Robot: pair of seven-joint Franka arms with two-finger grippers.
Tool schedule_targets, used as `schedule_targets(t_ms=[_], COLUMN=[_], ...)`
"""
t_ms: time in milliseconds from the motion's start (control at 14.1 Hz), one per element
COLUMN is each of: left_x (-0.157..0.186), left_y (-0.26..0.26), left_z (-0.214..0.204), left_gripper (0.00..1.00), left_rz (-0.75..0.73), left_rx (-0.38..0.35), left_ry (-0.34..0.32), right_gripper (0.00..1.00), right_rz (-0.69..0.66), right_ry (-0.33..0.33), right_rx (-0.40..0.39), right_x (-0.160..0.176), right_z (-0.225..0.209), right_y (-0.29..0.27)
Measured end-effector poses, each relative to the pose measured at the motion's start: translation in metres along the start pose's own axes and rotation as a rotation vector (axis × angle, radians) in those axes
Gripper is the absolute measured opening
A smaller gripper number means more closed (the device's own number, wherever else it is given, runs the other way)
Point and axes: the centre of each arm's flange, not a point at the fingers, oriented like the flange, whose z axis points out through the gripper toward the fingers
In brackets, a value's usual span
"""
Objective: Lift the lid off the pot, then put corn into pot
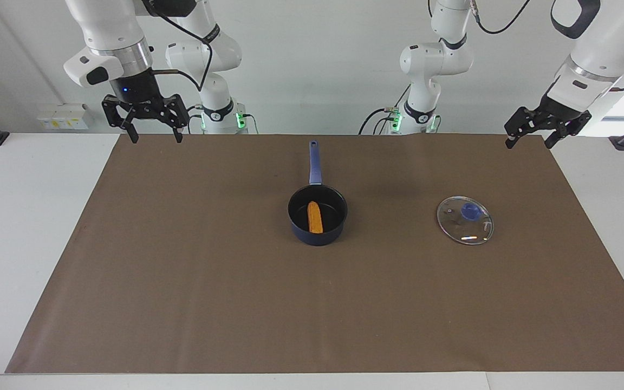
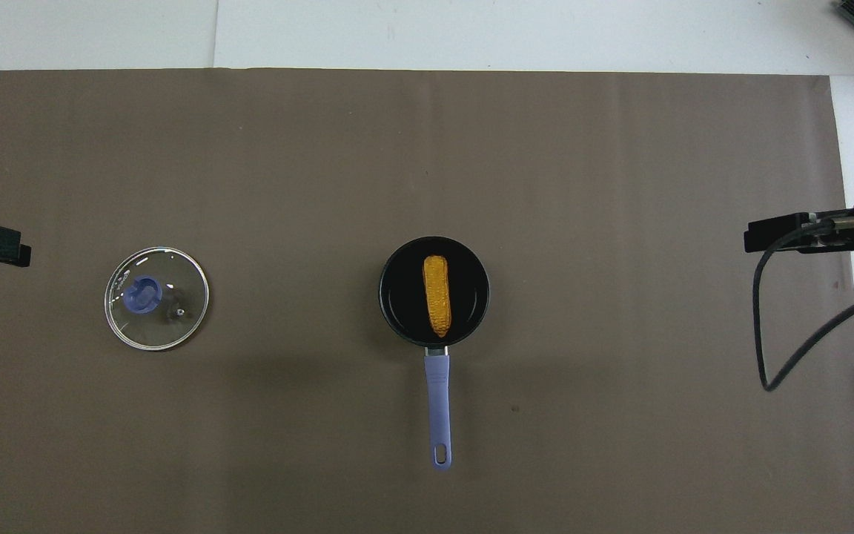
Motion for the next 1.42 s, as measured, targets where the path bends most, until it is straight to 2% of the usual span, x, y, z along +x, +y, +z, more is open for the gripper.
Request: schedule_targets(t_ms=[427,782,1067,1423], left_x=[0.000,0.000,0.000,0.000], left_y=[0.000,0.000,0.000,0.000], left_z=[0.000,0.000,0.001,0.001], left_gripper=[1.00,1.00,1.00,1.00], left_rz=[0.000,0.000,0.000,0.000], left_rx=[0.000,0.000,0.000,0.000], left_ry=[0.000,0.000,-0.001,-0.003], right_gripper=[1.00,1.00,1.00,1.00], right_rz=[0.013,0.014,0.032,0.023], right_ry=[-0.019,-0.016,-0.098,-0.094], right_rx=[0.000,0.020,0.018,0.005], right_x=[-0.001,-0.001,0.001,0.011], right_z=[0.004,0.002,-0.023,-0.019], right_y=[0.007,0.038,0.049,0.044])
